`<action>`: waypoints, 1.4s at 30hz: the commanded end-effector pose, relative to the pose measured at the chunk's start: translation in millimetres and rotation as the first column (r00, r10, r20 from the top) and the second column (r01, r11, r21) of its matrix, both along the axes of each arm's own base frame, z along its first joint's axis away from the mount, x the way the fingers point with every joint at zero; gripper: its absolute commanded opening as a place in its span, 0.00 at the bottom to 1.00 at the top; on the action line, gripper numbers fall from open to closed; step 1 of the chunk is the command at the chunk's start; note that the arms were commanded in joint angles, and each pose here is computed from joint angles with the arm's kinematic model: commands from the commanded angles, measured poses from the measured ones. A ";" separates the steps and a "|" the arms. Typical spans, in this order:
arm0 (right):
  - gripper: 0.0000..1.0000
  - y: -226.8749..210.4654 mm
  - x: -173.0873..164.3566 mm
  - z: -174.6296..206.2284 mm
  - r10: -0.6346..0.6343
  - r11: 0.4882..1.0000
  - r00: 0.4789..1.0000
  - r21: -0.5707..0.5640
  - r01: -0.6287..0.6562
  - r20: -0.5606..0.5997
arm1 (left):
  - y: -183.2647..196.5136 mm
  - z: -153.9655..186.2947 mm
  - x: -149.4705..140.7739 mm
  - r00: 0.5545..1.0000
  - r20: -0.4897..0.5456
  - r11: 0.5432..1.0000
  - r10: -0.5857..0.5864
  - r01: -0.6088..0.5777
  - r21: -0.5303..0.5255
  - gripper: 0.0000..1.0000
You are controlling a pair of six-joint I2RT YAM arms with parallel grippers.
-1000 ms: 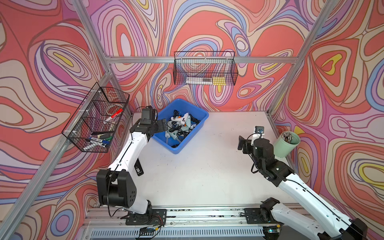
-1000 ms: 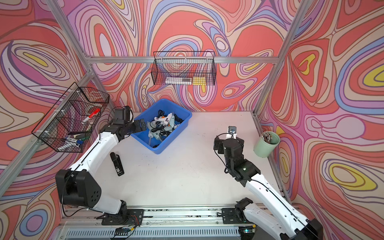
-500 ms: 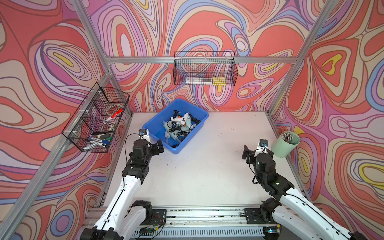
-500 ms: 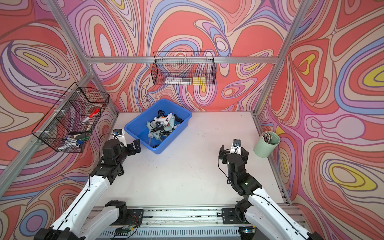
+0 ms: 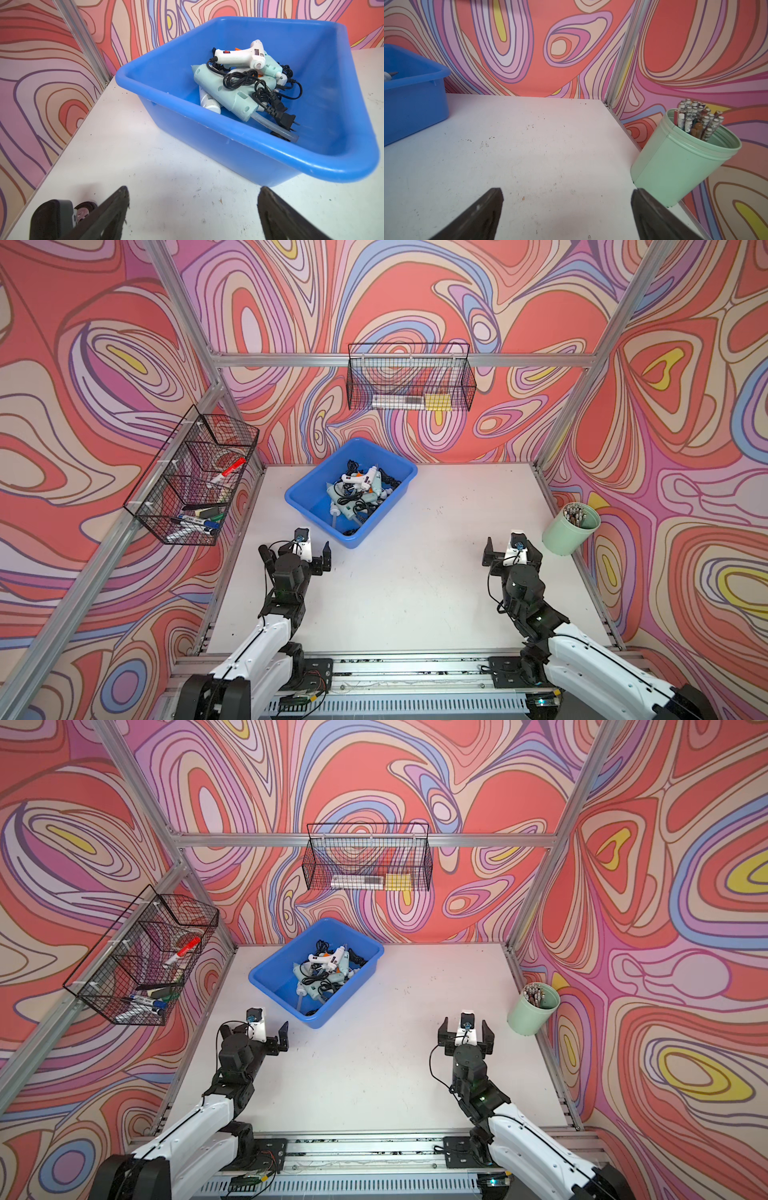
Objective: Put the hot melt glue gun into the storage box
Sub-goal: Reset both arms
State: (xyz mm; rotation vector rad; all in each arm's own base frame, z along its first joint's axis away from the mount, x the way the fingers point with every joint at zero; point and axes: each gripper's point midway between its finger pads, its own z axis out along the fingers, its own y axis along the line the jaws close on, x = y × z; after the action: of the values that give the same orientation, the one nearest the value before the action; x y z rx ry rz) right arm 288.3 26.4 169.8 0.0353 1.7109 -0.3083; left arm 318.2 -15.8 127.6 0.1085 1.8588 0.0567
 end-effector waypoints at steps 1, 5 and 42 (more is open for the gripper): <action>0.98 1.9 8.1 29.7 0.008 1.000 0.991 -0.028 -0.004 0.136 | -4.6 22.6 11.1 0.992 0.123 0.998 -0.041 0.035 0.054 0.99; 0.98 -1.1 24.8 26.4 0.021 1.000 0.992 -0.018 -0.019 0.125 | -1.6 15.0 20.9 0.991 0.132 0.998 -0.023 0.015 0.060 0.99; 0.98 -2.5 104.4 -42.6 0.211 0.973 0.977 0.083 -0.214 0.038 | 23.6 -38.2 74.2 0.990 -0.068 0.992 0.127 -0.127 0.002 0.99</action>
State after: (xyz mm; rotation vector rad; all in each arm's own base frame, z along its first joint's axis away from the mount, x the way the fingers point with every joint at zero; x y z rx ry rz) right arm 383.9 17.5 122.3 -0.0654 1.7125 -0.1243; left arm 390.1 5.1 89.0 0.0124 1.9280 0.1387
